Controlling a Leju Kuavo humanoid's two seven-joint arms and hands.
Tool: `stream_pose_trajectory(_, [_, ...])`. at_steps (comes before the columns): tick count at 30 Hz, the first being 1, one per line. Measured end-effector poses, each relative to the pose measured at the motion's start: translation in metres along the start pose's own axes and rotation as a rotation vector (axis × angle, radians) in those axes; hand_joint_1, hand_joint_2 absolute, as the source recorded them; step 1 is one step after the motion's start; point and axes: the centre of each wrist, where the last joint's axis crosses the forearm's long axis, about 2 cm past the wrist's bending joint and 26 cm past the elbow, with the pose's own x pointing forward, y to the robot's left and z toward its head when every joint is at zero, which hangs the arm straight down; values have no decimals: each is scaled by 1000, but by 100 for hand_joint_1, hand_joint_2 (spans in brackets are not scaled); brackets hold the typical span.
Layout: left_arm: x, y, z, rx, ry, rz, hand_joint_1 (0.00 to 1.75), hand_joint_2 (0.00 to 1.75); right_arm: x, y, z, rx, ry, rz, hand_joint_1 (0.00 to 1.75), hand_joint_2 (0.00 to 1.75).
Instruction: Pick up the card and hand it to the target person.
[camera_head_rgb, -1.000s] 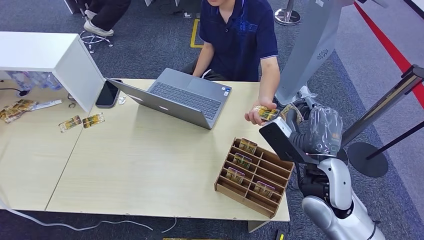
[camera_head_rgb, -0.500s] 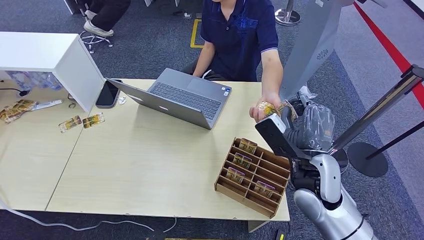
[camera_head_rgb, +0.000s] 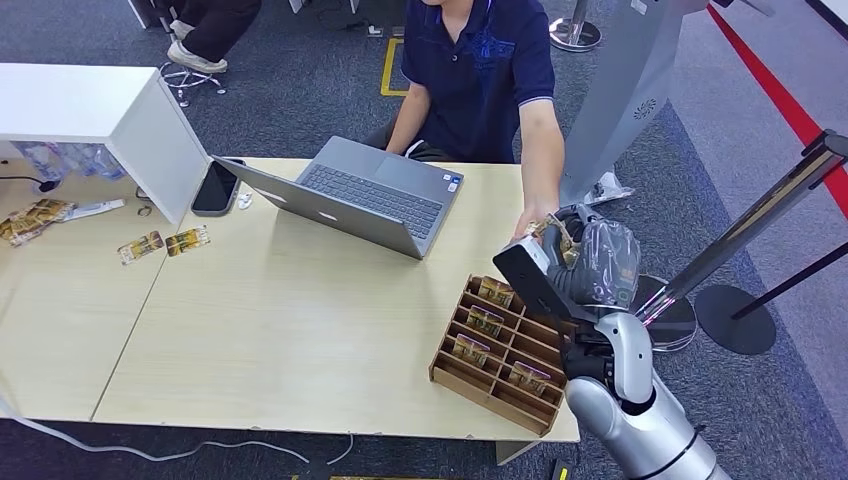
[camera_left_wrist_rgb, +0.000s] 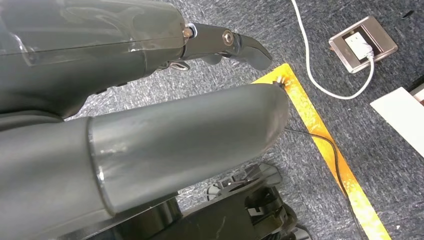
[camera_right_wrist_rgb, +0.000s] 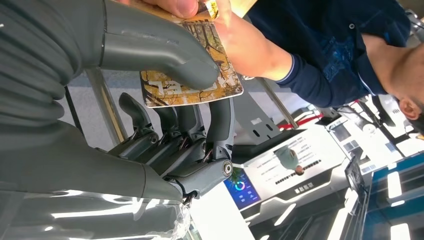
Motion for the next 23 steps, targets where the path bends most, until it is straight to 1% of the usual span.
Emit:
stream_pose_trajectory(4, [0,0,0,0,-1,-2,0,0,0,4,1,4,-5,17,137,175])
stream_pose_trajectory(5, [0,0,0,0,-1,-3,0,0,0,5,1,4,-7,21,134,175])
stream_pose_trajectory(6, [0,0,0,0,-1,-3,0,0,0,6,1,5,-9,23,127,175])
stream_pose_trajectory(7, [0,0,0,0,-2,-3,0,0,1,6,2,6,-10,25,106,175])
stream_pose_trajectory(9, [0,0,0,0,-2,-4,0,0,1,8,2,8,-11,26,42,175])
stream_pose_trajectory(10, [0,0,0,0,-2,-5,0,0,1,8,2,9,-11,26,14,175])
stream_pose_trajectory(11, [0,0,0,0,-3,-5,0,0,1,9,2,11,-10,27,2,175])
stream_pose_trajectory(23, [0,0,0,-1,-3,-6,0,0,-1,16,6,90,28,49,0,175])
